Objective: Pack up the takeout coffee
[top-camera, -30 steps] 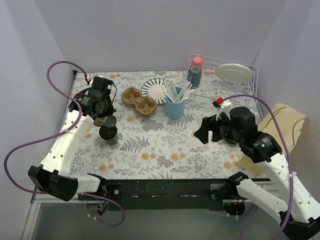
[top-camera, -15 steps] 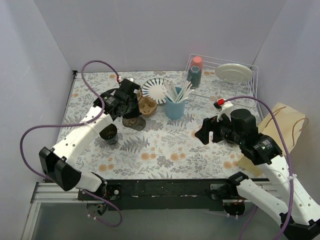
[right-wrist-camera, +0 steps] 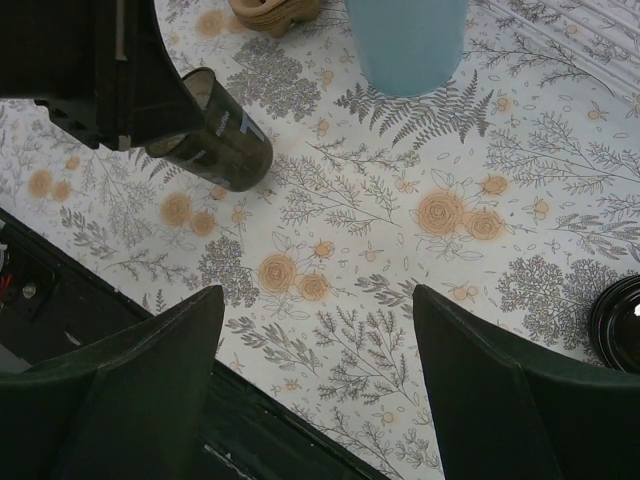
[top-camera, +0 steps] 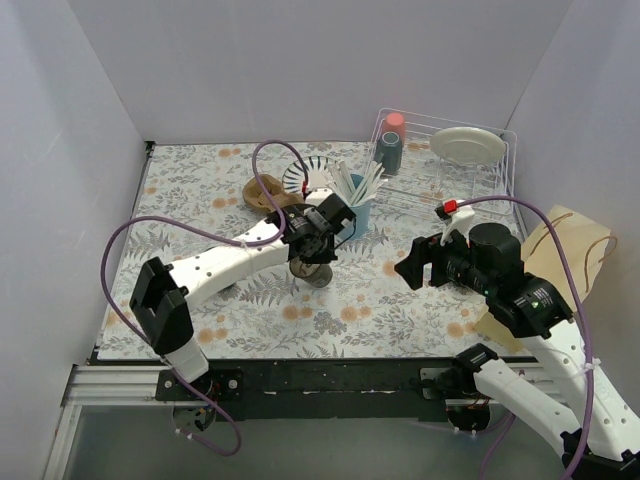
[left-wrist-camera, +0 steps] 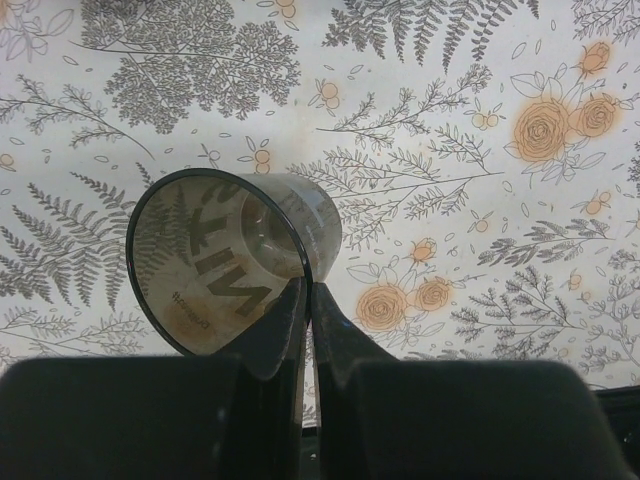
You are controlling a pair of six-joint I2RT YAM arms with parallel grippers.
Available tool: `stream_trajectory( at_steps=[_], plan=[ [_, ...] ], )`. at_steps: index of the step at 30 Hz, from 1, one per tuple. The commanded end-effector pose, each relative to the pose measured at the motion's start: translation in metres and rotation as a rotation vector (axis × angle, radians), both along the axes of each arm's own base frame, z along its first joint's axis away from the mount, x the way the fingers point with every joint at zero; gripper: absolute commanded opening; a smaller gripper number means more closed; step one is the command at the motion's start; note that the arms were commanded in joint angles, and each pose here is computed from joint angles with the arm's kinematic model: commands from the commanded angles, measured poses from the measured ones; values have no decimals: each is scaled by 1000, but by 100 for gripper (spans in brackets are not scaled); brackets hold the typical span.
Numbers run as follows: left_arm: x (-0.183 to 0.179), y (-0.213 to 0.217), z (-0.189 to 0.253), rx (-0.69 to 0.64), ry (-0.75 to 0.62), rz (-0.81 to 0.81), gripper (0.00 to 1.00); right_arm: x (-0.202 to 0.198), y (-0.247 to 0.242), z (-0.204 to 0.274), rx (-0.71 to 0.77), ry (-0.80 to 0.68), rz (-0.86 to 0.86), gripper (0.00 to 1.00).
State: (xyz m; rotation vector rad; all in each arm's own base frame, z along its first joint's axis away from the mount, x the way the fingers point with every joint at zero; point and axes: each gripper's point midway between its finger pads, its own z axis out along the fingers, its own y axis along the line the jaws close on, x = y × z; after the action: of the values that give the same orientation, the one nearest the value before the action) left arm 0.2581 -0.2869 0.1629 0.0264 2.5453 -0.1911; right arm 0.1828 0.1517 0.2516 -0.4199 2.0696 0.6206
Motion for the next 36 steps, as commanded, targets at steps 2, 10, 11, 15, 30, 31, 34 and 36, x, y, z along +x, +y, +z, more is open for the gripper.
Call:
stream_trajectory(
  at_steps=[2, 10, 11, 15, 30, 31, 34, 36],
  plan=[
    [4, -16, 1, 12, -63, 41, 0, 2, -3, 2, 1, -30, -14, 84],
    [-6, -39, -17, 19, -33, 2, 0, 1, -10, 4, -21, -46, -27, 84],
    [-8, -40, -18, 18, -28, -1, 0, 1, -9, 5, -18, -47, -27, 84],
    [-12, -47, -18, -9, -7, -10, 12, 0, -8, 6, -16, -48, -17, 84],
    [-6, -1, 37, -38, -102, 51, 46, 14, -14, -6, -67, -10, -87, 84],
    [-1, 11, 34, -33, -94, 78, 46, 20, -21, -13, -104, 2, -132, 84],
    [-1, 40, 22, -38, -69, 109, 46, 34, -34, -28, -206, 31, -210, 83],
    [-3, 53, 26, -69, -83, 96, 46, 47, -54, -36, -307, 31, -307, 82]
  ],
)
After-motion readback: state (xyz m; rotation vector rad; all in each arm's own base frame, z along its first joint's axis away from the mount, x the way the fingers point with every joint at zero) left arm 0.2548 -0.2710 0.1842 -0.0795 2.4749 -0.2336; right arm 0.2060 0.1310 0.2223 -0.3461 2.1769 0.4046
